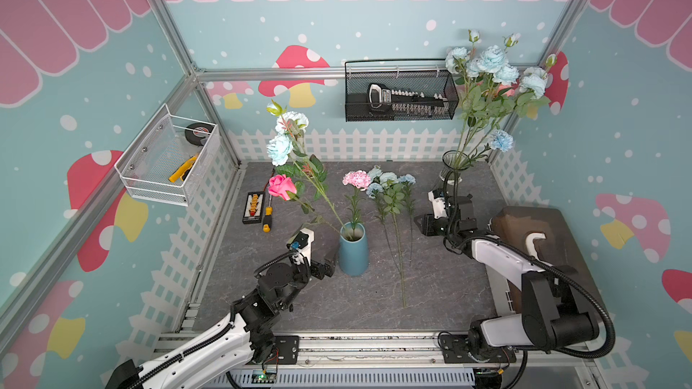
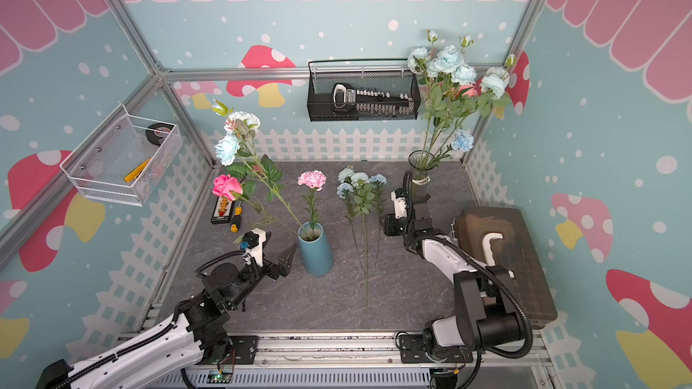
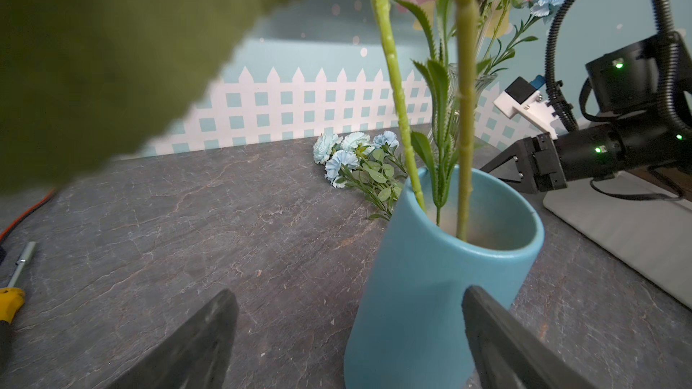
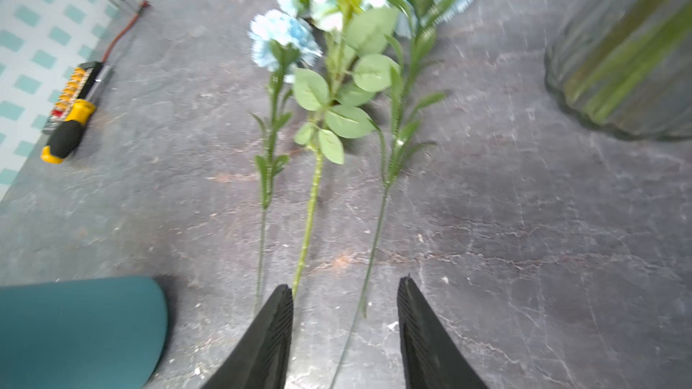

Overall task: Pick out blue flowers from the vase
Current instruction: Place the flower at the center of the board, then pick up the flower from the vase.

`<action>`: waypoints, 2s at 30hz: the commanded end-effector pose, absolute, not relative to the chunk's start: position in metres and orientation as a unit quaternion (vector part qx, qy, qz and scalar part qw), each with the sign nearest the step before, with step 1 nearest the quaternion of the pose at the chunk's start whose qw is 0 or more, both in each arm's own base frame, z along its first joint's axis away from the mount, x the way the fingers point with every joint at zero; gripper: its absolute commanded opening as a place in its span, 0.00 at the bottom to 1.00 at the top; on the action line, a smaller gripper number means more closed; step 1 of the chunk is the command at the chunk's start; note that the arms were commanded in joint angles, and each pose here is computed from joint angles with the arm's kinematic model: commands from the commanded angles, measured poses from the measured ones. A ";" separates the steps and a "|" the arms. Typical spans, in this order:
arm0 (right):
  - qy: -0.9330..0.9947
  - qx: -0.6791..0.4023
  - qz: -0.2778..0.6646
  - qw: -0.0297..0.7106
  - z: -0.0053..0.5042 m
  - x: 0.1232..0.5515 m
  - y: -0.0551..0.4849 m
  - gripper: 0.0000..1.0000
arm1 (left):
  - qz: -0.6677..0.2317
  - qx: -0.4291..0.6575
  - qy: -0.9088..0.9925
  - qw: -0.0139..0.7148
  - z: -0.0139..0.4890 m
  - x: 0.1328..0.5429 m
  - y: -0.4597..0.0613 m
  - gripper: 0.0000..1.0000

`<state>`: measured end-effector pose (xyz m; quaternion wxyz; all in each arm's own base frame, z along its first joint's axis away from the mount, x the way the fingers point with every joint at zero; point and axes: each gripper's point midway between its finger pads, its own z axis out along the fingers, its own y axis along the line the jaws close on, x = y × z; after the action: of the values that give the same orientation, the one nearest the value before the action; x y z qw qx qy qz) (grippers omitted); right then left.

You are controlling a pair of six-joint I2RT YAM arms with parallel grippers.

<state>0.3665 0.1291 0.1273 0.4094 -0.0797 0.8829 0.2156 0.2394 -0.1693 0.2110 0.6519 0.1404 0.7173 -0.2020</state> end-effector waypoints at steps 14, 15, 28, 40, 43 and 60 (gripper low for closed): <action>0.719 -0.273 0.332 0.546 0.319 0.268 0.235 0.45 | -0.191 0.086 0.713 0.670 0.211 0.241 -0.147 0.93; 0.716 -0.289 0.334 0.541 0.323 0.265 0.246 0.45 | -0.190 0.086 0.714 0.668 0.210 0.242 -0.148 0.93; 0.696 -0.358 0.349 0.516 0.367 0.275 0.347 0.45 | -0.187 0.094 0.721 0.660 0.208 0.245 -0.153 0.92; 0.692 -0.402 0.345 0.491 0.339 0.269 0.395 0.43 | -0.184 0.104 0.728 0.652 0.206 0.250 -0.160 0.92; 0.699 -0.403 0.331 0.489 0.330 0.276 0.401 0.43 | -0.184 0.103 0.728 0.652 0.206 0.250 -0.159 0.91; 0.717 -0.395 0.306 0.486 0.310 0.293 0.416 0.35 | -0.184 0.103 0.728 0.653 0.206 0.250 -0.159 0.91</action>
<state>0.2962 0.4073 0.3024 0.4792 -0.3884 0.7279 0.2994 0.2476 -0.1586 0.1894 0.6403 0.1140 0.7402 -0.1705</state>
